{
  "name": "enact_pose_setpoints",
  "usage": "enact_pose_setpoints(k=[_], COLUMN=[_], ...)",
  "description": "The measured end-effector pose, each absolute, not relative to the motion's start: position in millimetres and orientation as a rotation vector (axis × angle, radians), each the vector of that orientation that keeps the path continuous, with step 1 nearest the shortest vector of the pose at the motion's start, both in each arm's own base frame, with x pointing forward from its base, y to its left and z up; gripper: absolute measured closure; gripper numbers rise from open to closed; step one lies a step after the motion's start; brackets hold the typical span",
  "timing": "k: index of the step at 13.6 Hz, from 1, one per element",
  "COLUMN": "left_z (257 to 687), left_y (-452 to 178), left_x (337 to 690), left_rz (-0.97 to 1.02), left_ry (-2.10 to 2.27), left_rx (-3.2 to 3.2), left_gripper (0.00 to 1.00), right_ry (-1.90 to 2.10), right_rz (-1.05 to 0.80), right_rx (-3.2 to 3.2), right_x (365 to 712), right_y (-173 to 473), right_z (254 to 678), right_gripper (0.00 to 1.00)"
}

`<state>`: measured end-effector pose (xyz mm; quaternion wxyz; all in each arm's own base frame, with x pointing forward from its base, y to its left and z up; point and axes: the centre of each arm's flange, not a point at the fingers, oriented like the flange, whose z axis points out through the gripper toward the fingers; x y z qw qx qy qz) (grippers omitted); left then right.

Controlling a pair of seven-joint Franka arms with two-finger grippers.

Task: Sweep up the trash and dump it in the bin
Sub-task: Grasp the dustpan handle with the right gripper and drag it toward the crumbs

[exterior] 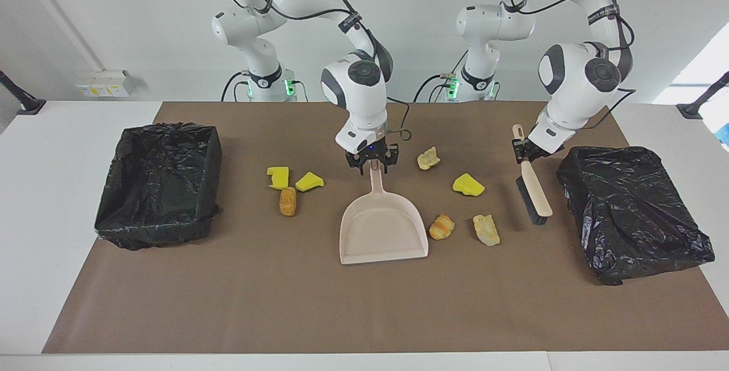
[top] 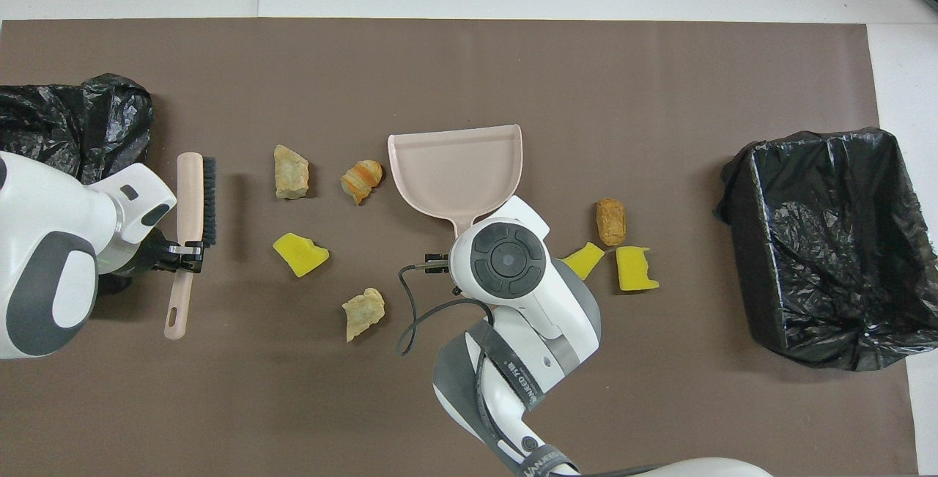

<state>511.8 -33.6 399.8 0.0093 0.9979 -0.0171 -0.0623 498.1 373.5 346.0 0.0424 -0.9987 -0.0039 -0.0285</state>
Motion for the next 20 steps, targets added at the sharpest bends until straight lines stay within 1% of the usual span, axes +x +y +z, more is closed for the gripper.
enact_pose_setpoints(k=[1, 2, 3, 5, 7, 10, 12, 16, 20], left_z=[400, 400, 400, 400, 400, 394, 390, 381, 366], left_y=[-34, -34, -34, -34, -34, -37, -39, -64, -113], left_x=[512, 512, 512, 512, 512, 512, 513, 510, 500], left_rz=[-0.195, -0.195, -0.195, -0.195, -0.195, -0.211, -0.223, -0.255, -0.293], left_ry=[-0.053, -0.053, -0.053, -0.054, -0.056, -0.064, -0.068, 0.032, 0.046], left_rx=[3.116, 3.116, 3.116, 3.116, 3.117, 3.117, 3.117, 3.130, 3.139], left_gripper=[0.75, 0.75, 0.75, 0.75, 0.75, 0.75, 0.75, 0.75, 0.75], right_ry=[-0.020, -0.032, -0.057, -0.185, -0.372, -0.817, -1.063, -1.536, -1.739], right_rz=[-0.089, -0.091, -0.088, -0.090, -0.105, -0.041, -0.001, 0.064, 0.092], right_rx=[-3.055, -3.054, -3.057, -3.059, -3.049, -2.994, -2.922, -2.696, -2.557], right_x=[498, 498, 497, 499, 513, 546, 558, 566, 569], right_y=[374, 374, 374, 371, 354, 298, 266, 230, 205], right_z=[347, 347, 347, 348, 357, 384, 395, 389, 378], right_gripper=[0.52, 0.65, 0.68, 0.68, 0.68, 0.68, 0.68, 0.68, 0.68])
